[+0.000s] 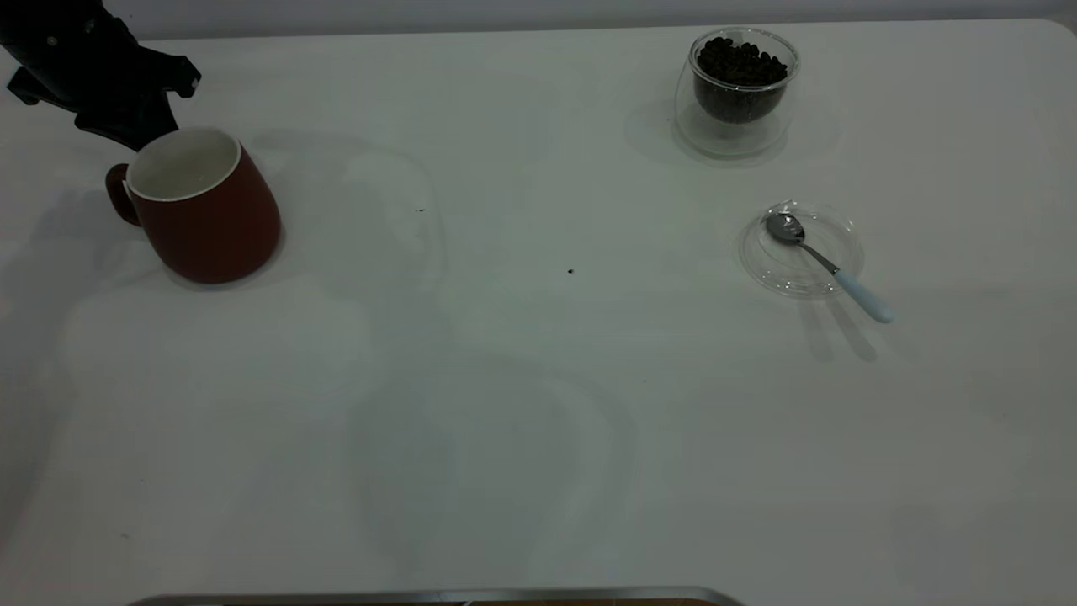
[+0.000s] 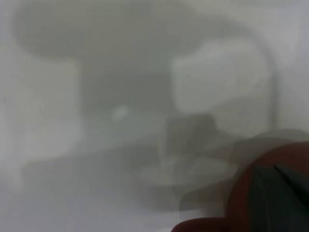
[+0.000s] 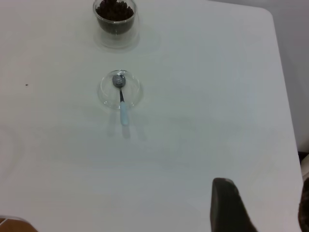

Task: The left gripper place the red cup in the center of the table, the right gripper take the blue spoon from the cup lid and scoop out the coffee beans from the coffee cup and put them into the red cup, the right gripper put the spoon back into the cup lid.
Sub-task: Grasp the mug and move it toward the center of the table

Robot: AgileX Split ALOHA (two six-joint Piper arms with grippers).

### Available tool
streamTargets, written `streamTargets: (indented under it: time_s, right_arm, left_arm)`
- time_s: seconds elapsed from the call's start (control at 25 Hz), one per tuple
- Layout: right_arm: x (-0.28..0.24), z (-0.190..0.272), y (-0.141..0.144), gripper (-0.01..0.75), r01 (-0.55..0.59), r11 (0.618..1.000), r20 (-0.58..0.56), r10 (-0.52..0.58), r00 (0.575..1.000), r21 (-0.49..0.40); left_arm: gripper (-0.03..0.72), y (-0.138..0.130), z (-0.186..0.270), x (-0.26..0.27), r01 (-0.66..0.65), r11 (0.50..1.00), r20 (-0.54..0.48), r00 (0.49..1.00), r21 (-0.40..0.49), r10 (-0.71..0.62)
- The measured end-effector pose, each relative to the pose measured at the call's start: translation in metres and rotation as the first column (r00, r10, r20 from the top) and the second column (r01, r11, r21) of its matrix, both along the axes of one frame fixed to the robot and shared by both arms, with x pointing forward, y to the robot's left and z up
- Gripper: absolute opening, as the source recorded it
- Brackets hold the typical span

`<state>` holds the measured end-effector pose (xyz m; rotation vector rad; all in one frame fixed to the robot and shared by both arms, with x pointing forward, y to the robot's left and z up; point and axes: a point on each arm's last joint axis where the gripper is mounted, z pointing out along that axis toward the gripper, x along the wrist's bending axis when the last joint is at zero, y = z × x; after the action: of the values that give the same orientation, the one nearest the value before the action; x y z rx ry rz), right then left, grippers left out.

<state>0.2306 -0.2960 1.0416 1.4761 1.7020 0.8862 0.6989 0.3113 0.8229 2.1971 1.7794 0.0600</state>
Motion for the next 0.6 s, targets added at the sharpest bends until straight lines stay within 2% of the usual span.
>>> streamTargets:
  time_s: [0.08, 0.2, 0.32, 0.36, 0.44, 0.6]
  right_arm:
    - [0.000, 0.000, 0.000, 0.391, 0.000, 1.000, 0.000, 0.000, 1.000, 0.000]
    - [0.000, 0.000, 0.000, 0.391, 0.000, 1.000, 0.000, 0.000, 1.000, 0.000]
    - [0.000, 0.000, 0.000, 0.391, 0.000, 1.000, 0.000, 0.000, 1.000, 0.000]
    - [0.000, 0.000, 0.000, 0.391, 0.000, 1.000, 0.000, 0.000, 1.000, 0.000]
    - [0.000, 0.000, 0.000, 0.391, 0.000, 1.000, 0.000, 0.000, 1.000, 0.000]
    - [0.000, 0.000, 0.000, 0.391, 0.000, 1.000, 0.000, 0.000, 1.000, 0.000]
  left_arm:
    - [0.008, 0.002, 0.004, 0.004, 0.029, 0.999, 0.019, 0.999, 0.024, -0.030]
    - [0.009, 0.006, 0.018, 0.014, 0.148, 0.984, 0.046, 0.987, 0.100, -0.153]
    - [0.009, 0.008, 0.031, 0.018, 0.347, 0.924, 0.009, 0.936, 0.159, -0.353]
    - [0.009, 0.008, 0.035, 0.016, 0.418, 0.895, -0.020, 0.907, 0.155, -0.420]
    - [0.009, 0.007, 0.038, 0.011, 0.580, 0.804, -0.071, 0.814, 0.132, -0.576]
    - [0.010, 0.005, 0.039, 0.001, 0.777, 0.624, -0.112, 0.629, 0.080, -0.769]
